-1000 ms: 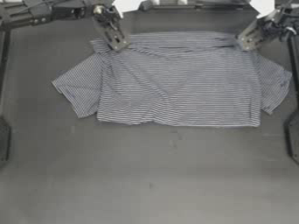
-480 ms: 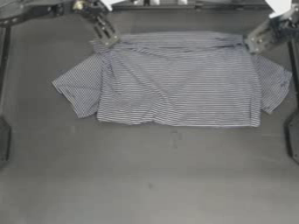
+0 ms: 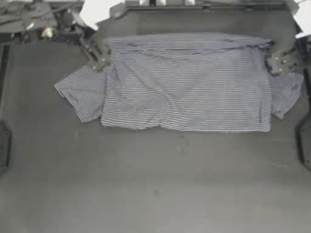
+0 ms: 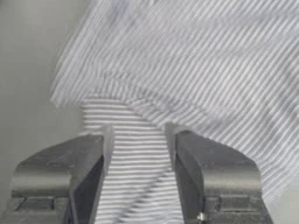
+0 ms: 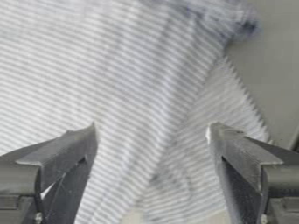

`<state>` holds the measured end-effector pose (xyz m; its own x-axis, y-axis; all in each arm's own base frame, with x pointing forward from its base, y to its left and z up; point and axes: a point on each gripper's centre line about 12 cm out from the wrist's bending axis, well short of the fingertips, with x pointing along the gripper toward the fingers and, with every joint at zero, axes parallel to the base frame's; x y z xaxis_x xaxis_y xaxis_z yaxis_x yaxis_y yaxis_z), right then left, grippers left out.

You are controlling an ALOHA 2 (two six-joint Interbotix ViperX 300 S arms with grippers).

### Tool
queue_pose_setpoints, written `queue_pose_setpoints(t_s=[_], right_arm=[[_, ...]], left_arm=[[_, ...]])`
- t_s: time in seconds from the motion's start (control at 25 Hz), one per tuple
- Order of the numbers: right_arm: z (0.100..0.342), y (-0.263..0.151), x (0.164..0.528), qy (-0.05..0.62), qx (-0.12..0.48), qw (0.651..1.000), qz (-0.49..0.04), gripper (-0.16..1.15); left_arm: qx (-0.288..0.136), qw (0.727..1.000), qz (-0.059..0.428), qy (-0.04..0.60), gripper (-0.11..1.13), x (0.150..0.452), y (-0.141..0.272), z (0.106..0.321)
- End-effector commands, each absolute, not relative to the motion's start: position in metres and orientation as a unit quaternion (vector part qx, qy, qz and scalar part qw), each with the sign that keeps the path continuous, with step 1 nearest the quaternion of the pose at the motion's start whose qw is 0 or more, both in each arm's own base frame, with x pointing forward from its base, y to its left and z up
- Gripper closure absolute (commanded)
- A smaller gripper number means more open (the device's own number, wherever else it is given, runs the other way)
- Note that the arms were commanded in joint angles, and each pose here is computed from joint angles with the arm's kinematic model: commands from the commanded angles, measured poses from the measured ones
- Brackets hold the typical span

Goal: Fold shirt

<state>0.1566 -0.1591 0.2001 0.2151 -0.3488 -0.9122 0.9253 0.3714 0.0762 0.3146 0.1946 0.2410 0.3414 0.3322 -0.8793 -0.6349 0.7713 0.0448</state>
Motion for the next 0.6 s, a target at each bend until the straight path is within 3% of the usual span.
queue_pose_setpoints(t_s=[0.04, 0.32, 0.6], right_arm=[[0.202, -0.155, 0.155, 0.433, 0.343, 0.697, -0.458, -0.02], [0.185, -0.145, 0.146, 0.446, 0.362, 0.671, -0.469, -0.02], [0.175, -0.141, 0.140, 0.446, 0.375, 0.654, -0.483, -0.02]], left_arm=[[-0.159, 0.820, 0.301, 0.460, 0.24, 0.304, 0.179, 0.255], [-0.185, 0.825, 0.307, 0.436, 0.26, 0.284, 0.161, 0.245], [-0.209, 0.806, 0.322, 0.450, 0.26, 0.271, 0.148, 0.220]])
